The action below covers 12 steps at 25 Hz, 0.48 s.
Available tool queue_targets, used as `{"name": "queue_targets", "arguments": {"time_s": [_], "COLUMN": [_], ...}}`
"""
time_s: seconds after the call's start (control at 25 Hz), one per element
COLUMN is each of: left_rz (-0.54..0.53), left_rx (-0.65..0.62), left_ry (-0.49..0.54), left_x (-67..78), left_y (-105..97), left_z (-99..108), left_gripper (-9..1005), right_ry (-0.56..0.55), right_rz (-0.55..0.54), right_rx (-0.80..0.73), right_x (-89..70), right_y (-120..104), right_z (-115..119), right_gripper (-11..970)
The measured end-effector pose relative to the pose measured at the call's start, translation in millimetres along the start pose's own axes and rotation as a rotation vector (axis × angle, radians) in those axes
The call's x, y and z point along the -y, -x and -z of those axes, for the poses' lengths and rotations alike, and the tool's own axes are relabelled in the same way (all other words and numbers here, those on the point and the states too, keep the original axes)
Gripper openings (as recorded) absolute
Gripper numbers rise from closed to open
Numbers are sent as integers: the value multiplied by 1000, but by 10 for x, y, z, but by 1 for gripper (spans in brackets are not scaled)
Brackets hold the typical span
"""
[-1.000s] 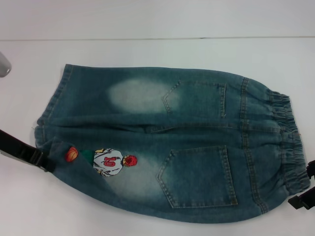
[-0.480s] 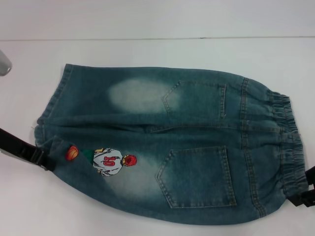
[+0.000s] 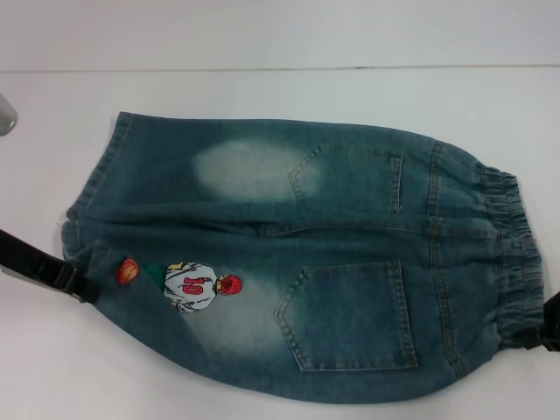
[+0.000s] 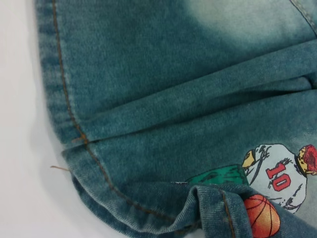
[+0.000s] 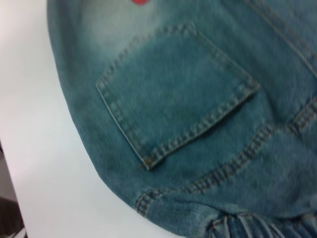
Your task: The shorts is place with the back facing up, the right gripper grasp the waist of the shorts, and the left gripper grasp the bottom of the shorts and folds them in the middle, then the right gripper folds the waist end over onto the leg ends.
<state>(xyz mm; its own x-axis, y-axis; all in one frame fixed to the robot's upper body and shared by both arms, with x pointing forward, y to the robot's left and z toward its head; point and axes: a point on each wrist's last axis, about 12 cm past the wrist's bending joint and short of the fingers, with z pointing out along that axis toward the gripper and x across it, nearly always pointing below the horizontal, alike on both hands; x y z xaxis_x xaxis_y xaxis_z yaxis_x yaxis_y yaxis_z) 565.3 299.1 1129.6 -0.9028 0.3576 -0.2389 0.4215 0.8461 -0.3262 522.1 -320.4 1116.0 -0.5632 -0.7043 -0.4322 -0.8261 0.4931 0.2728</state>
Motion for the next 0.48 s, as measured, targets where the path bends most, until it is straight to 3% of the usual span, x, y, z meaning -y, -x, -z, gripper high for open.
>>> {"name": "queue_targets", "arguments": {"time_s": [0.28,0.48], "left_rz": [28,41], "left_rx": [108,245], "left_ry": [-42,-80], "left_x": [-139,-276], "left_y": [-56,-83], "left_z": [135,293], "left_gripper": [74,73], "right_ry": [-31,-74], "right_rz": [42,71], "right_rx": [148,258], "right_x": [1,24], "right_y": [-54,-55], "right_z": [122,207], "right_gripper": [49,58]}}
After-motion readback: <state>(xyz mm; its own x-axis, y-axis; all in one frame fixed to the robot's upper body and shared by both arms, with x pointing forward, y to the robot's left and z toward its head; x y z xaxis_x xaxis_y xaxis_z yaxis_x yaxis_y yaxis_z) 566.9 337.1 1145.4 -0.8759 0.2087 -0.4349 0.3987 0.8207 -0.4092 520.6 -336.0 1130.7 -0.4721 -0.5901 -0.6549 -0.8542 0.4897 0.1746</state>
